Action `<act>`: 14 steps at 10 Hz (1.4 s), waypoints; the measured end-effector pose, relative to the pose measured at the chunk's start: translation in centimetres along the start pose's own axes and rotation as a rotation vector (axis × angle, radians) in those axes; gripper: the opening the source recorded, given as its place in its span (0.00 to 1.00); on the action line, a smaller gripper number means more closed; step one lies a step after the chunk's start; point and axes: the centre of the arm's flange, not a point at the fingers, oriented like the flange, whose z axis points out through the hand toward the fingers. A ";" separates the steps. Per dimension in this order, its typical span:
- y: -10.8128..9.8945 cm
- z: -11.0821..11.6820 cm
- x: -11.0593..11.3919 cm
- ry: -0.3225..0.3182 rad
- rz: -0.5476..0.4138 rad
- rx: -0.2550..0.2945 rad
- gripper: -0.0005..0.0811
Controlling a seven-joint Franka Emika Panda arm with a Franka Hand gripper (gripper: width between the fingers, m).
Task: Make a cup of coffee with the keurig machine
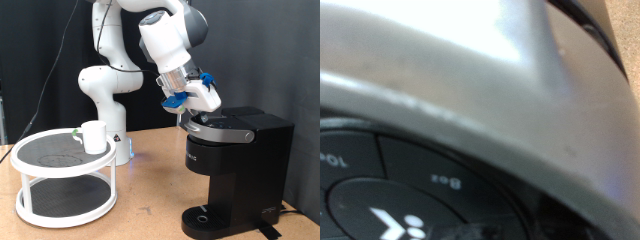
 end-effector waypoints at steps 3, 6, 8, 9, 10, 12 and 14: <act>-0.1 -0.1 0.1 -0.006 -0.004 0.007 0.01; 0.1 -0.3 0.6 -0.046 -0.045 0.022 0.01; 0.3 -0.4 1.2 -0.069 -0.057 0.024 0.01; 0.4 -0.5 1.4 -0.075 -0.055 0.026 0.01; 0.5 -0.7 1.5 -0.080 -0.052 0.027 0.01; 0.6 -0.7 1.8 -0.081 -0.048 0.027 0.01; 0.8 -0.8 2.1 -0.080 -0.045 0.027 0.01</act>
